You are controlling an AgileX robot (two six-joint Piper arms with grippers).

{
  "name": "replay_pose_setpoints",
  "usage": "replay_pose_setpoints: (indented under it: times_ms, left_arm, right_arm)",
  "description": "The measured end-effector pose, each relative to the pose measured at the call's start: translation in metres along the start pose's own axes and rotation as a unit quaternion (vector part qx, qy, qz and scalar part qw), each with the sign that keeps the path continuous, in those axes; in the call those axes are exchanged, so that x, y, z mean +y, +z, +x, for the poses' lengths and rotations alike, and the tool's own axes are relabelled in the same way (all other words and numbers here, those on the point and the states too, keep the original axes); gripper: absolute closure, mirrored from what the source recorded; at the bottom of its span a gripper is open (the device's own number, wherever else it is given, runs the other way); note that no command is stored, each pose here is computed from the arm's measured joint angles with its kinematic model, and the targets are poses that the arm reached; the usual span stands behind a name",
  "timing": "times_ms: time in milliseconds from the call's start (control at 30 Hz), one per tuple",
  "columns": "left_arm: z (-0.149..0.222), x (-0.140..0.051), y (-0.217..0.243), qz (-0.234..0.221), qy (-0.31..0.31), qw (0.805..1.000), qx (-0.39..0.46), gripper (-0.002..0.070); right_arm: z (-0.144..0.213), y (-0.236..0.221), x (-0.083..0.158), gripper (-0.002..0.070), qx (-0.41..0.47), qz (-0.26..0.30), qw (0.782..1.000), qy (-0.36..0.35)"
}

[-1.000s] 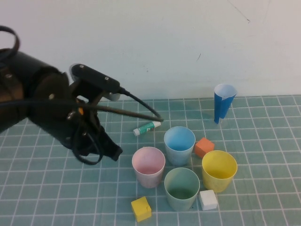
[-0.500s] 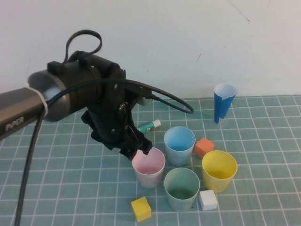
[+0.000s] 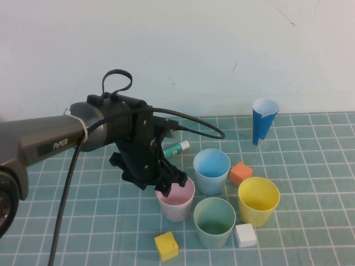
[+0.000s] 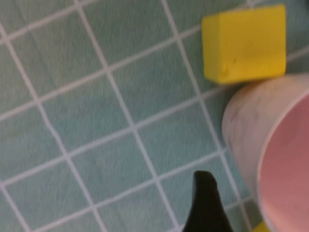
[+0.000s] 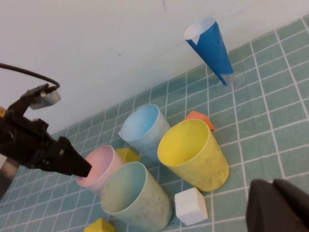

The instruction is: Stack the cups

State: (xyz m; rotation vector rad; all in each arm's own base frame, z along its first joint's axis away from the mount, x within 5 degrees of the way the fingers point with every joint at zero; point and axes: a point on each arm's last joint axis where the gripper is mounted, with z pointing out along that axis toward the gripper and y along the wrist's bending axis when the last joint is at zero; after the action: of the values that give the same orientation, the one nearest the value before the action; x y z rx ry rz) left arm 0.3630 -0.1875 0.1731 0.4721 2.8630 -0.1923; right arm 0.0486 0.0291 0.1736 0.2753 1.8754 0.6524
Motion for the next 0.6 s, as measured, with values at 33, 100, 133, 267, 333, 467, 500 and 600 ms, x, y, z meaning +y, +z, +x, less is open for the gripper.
replay_pose_setpoints:
  times_ms: [33, 100, 133, 267, 333, 467, 500, 600]
  left_arm:
    - [-0.001, 0.0, 0.001, 0.001, -0.004, 1.0, -0.008, 0.0271]
    - [-0.004, -0.001, 0.001, 0.004, -0.014, 1.0, -0.022, 0.0276]
    - [-0.005, -0.001, 0.001, 0.006, -0.016, 0.999, -0.028, 0.0279]
    - [-0.007, -0.001, 0.002, 0.007, -0.017, 0.999, -0.038, 0.0302]
    - [-0.008, -0.001, 0.002, 0.007, -0.017, 0.999, -0.04, 0.034]
    - [-0.008, -0.001, 0.007, 0.006, -0.018, 0.999, -0.035, 0.0396]
    - [-0.007, 0.0, 0.011, 0.005, -0.018, 0.999, -0.031, 0.0403]
    - [-0.005, 0.0, 0.022, 0.003, -0.019, 1.0, -0.017, 0.0412]
  right_arm:
    - [0.0, 0.0, 0.0, 0.0679, 0.003, -0.001, 1.0, 0.0]
    - [0.001, 0.0, 0.0, 0.0679, 0.007, -0.001, 1.0, -0.003]
    - [0.001, 0.0, 0.0, 0.0679, 0.008, -0.001, 1.0, -0.004]
    - [0.002, 0.0, 0.0, 0.0679, 0.009, -0.001, 1.0, -0.012]
    - [0.002, 0.0, 0.0, 0.0679, 0.01, -0.002, 1.0, -0.013]
    - [0.002, 0.0, 0.0, 0.0679, 0.01, -0.002, 1.0, -0.013]
    - [0.002, 0.0, 0.0, 0.0679, 0.01, -0.002, 1.0, -0.014]
    - [0.002, 0.0, 0.0, 0.0679, 0.01, -0.002, 1.0, -0.019]
